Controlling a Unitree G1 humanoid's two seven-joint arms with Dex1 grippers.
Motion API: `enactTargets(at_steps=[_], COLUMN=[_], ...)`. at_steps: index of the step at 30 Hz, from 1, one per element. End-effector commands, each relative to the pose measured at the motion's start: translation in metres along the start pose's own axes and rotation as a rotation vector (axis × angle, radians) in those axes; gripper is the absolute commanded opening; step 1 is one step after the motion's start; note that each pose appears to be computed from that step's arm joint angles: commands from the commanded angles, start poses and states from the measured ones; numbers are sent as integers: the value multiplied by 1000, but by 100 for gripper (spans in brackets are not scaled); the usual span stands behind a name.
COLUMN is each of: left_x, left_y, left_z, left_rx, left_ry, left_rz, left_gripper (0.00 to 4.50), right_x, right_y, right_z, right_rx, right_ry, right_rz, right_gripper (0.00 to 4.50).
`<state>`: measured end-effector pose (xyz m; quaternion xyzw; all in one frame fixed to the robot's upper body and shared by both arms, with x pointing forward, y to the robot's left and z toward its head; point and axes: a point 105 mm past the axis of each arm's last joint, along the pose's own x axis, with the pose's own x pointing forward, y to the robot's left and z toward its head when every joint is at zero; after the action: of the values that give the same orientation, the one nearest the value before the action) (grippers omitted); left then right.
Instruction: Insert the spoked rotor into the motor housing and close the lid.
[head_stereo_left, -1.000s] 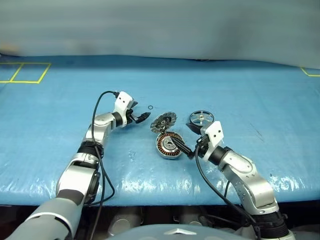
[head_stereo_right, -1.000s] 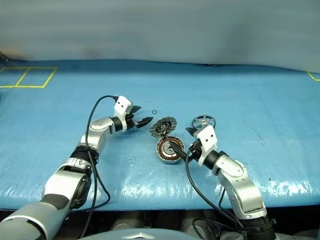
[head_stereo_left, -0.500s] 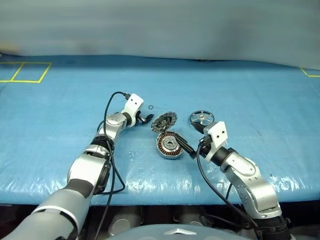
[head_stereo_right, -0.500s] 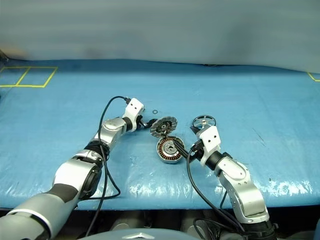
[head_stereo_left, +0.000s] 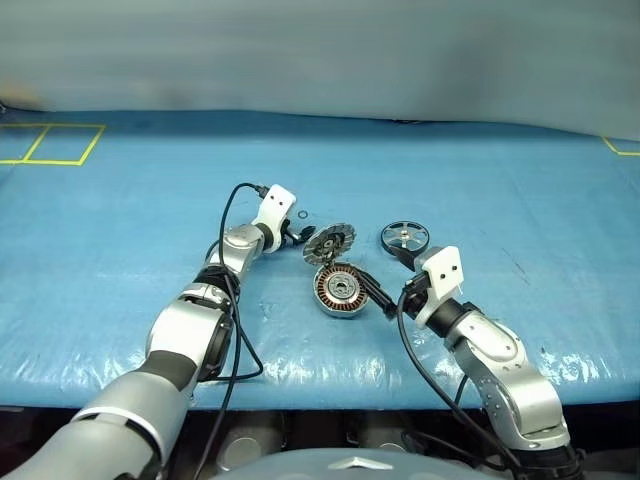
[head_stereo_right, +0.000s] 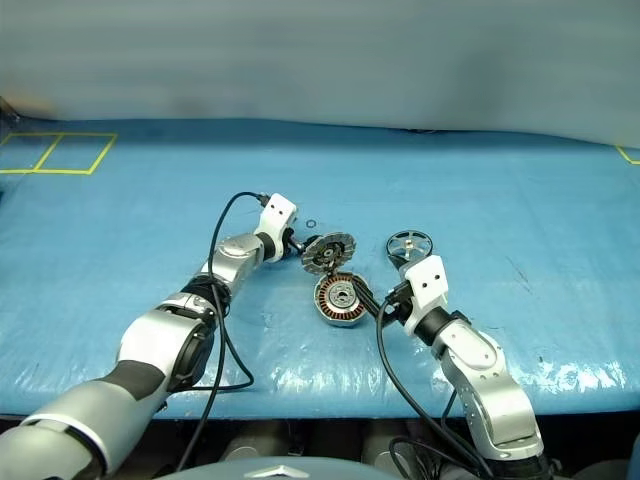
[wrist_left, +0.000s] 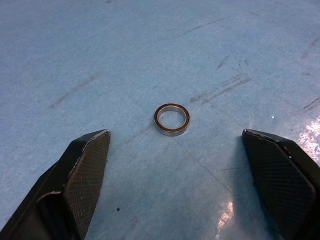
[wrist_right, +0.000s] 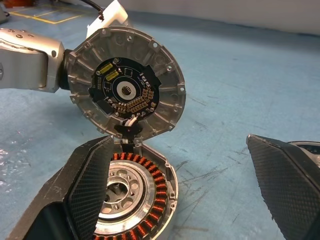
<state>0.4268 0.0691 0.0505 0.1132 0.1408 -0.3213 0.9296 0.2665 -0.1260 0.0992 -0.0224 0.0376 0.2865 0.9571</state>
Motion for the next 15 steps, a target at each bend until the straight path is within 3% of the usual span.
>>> enactTargets(at_steps=[1,14,15], left_x=[5,9,9], left_y=[-5,-6,-6], left_z=[6,5,4], left_rx=[15,62,63], left_ry=[2,54,58], left_rz=[-11,24,29], left_gripper=[450,450,432], right_x=[-6,-19,-20], right_y=[-1,-8,-8], right_z=[13,14,14], right_rx=[-13,-7,-6], right_ry=[-39,-28,-29], right_rz=[-21,-101,-104], right_gripper=[445,445,449])
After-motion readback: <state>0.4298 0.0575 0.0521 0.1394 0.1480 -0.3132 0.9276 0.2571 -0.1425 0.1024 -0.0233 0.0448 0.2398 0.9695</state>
